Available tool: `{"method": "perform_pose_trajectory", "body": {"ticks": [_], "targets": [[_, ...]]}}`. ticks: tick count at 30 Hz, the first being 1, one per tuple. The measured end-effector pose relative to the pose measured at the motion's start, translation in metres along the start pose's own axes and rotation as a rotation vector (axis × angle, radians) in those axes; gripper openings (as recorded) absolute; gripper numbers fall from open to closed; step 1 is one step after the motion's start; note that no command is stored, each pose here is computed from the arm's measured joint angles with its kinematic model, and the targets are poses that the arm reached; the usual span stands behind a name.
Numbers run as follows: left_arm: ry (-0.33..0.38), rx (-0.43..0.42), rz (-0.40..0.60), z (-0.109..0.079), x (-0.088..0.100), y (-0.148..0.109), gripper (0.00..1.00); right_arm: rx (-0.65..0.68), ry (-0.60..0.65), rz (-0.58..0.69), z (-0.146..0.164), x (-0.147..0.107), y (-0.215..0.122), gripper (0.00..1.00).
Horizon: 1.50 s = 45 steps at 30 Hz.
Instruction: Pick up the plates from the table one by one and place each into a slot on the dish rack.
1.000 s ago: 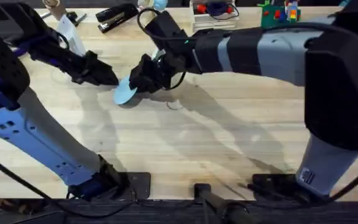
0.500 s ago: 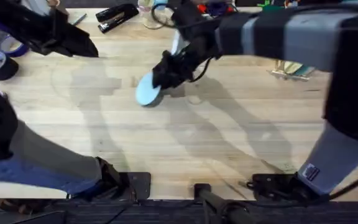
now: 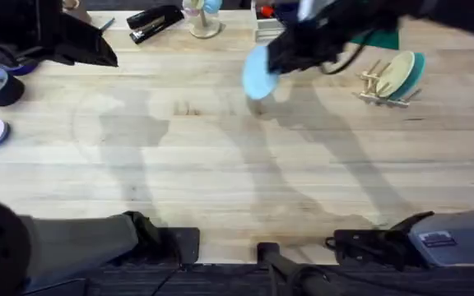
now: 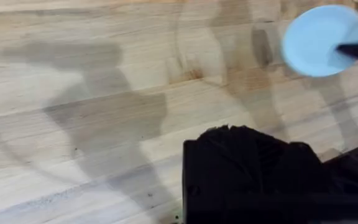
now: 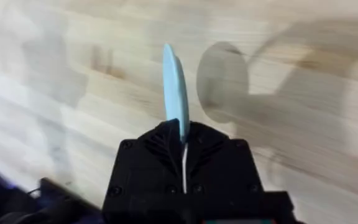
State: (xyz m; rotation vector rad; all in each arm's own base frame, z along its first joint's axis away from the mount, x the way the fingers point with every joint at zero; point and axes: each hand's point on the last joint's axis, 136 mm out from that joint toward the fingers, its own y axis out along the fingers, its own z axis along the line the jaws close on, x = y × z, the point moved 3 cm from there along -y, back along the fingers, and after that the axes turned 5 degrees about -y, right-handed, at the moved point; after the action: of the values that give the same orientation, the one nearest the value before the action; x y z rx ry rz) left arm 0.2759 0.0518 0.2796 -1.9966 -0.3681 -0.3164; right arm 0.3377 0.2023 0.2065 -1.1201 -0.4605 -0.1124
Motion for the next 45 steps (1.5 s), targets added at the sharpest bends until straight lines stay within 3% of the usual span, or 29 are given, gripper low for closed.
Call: {"method": "perform_pose_trajectory", "body": {"ticks": [3,11,17,24,31,32,37,39,45], "targets": [[0.067,-0.001,-0.011,-0.023,-0.006,-0.007,0.040,-0.158,-0.028,-0.087,-0.029,-0.003,-0.057,0.029],[0.198,0.054,0.056,-0.062,-0.011,-0.003,0.040,-0.386,-0.008,-0.155,-0.063,-0.031,-0.131,0.029],[0.305,0.128,0.033,-0.090,-0.003,-0.014,0.039,-0.547,0.017,-0.252,-0.082,-0.047,-0.182,0.029],[0.325,0.209,0.012,-0.097,0.000,-0.027,0.040,-0.706,0.054,-0.387,-0.096,-0.065,-0.234,0.028],[0.310,0.241,0.022,-0.092,-0.001,-0.028,0.060,-0.798,0.130,-0.425,-0.109,-0.086,-0.261,0.027],[0.310,0.245,0.022,-0.092,-0.001,-0.028,0.146,-0.809,0.147,-0.418,-0.111,-0.090,-0.262,0.027],[0.306,0.258,0.023,-0.090,-0.001,-0.028,0.911,-0.854,0.217,-0.381,-0.123,-0.103,-0.267,0.027],[0.302,0.260,0.023,-0.090,-0.001,-0.029,0.989,-0.866,0.238,-0.376,-0.127,-0.106,-0.269,0.027],[0.302,0.261,0.024,-0.089,-0.002,-0.029,0.995,-0.892,0.283,-0.382,-0.134,-0.109,-0.273,0.027]]}}
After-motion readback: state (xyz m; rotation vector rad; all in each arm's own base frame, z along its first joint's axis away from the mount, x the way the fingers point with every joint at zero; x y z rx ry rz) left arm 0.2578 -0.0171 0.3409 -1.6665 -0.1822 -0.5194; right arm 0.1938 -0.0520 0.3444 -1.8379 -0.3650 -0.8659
